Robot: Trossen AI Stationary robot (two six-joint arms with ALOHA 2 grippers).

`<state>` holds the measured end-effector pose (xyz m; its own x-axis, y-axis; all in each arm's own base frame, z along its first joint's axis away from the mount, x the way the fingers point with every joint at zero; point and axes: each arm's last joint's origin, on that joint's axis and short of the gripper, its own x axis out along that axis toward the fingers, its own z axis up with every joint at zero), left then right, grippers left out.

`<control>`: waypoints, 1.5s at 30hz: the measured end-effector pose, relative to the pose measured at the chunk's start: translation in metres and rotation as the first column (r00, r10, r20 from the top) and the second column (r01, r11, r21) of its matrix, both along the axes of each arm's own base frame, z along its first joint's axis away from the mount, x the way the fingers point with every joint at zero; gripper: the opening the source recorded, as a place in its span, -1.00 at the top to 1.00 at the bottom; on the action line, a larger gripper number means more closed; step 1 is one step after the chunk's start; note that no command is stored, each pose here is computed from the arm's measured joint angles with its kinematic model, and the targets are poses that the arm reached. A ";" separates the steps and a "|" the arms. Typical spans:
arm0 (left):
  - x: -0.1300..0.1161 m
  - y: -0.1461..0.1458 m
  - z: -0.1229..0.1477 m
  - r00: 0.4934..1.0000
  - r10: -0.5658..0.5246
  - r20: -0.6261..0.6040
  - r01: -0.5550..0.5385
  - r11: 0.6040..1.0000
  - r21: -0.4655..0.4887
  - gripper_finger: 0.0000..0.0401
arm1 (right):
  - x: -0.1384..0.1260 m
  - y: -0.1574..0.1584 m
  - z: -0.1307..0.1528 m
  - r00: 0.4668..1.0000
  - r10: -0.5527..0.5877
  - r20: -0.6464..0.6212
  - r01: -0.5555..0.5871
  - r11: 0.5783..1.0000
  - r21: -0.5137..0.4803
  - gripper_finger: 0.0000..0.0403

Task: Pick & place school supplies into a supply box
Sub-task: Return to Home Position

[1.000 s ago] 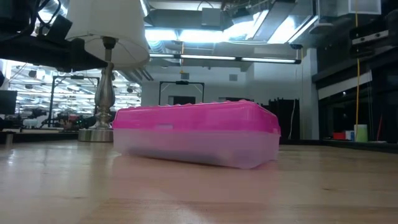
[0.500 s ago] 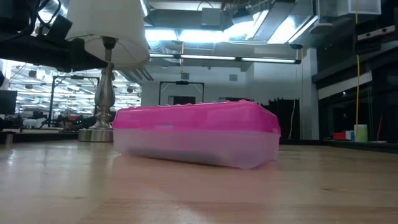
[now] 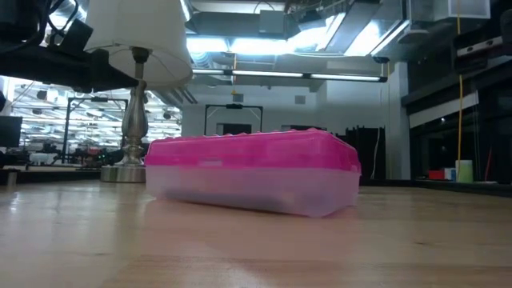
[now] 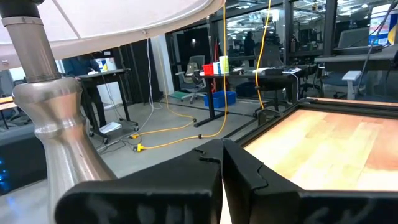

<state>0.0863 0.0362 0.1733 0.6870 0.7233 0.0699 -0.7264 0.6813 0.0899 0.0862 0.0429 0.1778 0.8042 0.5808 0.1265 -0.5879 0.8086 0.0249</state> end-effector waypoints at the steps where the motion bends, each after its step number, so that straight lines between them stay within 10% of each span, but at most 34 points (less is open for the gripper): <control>1: 0.000 0.000 0.000 1.000 0.000 0.000 0.000 1.000 0.000 0.98 | 0.000 0.000 0.000 1.000 0.002 -0.009 -0.002 1.000 0.013 0.95; 45: 0.000 0.000 0.000 1.000 0.000 0.000 0.000 1.000 0.000 0.98 | 0.000 0.000 0.000 1.000 0.000 -0.009 0.001 1.000 0.013 0.95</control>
<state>0.0863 0.0362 0.1733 0.6870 0.7233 0.0701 -0.7265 0.6813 0.0897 0.0862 0.0428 0.1778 0.8056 0.5787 0.1265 -0.5871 0.8085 0.0408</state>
